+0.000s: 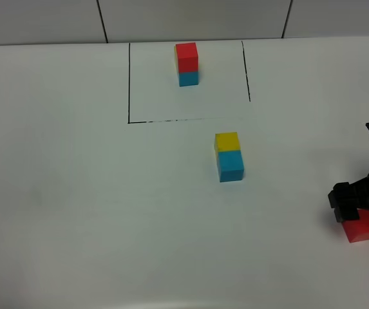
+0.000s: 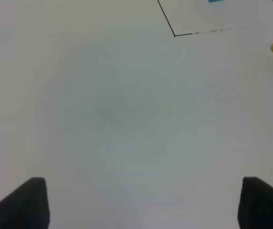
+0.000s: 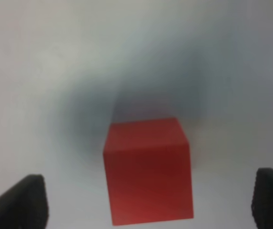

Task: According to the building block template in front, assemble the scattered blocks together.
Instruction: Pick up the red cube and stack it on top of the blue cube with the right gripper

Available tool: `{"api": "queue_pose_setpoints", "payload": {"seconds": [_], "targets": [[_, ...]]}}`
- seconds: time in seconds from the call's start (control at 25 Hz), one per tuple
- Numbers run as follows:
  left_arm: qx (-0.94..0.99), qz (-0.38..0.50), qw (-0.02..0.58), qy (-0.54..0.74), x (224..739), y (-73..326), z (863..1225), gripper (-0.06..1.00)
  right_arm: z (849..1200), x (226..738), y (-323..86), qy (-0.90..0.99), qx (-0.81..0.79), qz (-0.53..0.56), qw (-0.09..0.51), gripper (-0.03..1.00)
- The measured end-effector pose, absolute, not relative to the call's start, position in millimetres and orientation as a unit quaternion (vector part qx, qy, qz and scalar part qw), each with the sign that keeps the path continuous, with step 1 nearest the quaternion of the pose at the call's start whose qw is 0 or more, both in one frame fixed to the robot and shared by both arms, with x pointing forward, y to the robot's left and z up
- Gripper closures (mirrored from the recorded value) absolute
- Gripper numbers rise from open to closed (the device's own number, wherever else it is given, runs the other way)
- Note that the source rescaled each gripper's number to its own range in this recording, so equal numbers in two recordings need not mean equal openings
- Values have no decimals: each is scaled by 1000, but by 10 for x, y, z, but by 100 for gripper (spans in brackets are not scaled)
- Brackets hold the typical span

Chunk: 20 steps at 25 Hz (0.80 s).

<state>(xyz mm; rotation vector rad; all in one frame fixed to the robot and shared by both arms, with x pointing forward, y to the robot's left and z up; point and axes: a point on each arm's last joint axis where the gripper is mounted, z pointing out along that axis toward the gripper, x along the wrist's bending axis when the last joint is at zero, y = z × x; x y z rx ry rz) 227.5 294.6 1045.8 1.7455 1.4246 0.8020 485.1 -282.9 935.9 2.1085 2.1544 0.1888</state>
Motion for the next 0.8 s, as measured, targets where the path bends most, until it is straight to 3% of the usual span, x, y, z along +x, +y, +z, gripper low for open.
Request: {"api": "queue_pose_setpoints", "payload": {"seconds": [0.56,0.68,0.8], "targets": [[679,312,366,554,2275,2946,10458,5,9061,4923,-2845,713,698,39,41,24],[679,312,366,554,2275,2946,10458,5,9053,4923,-2845,715,697,38,40,35],[679,312,366,554,2275,2946,10458,5,9053,4923,-2847,715,697,38,40,61]]}}
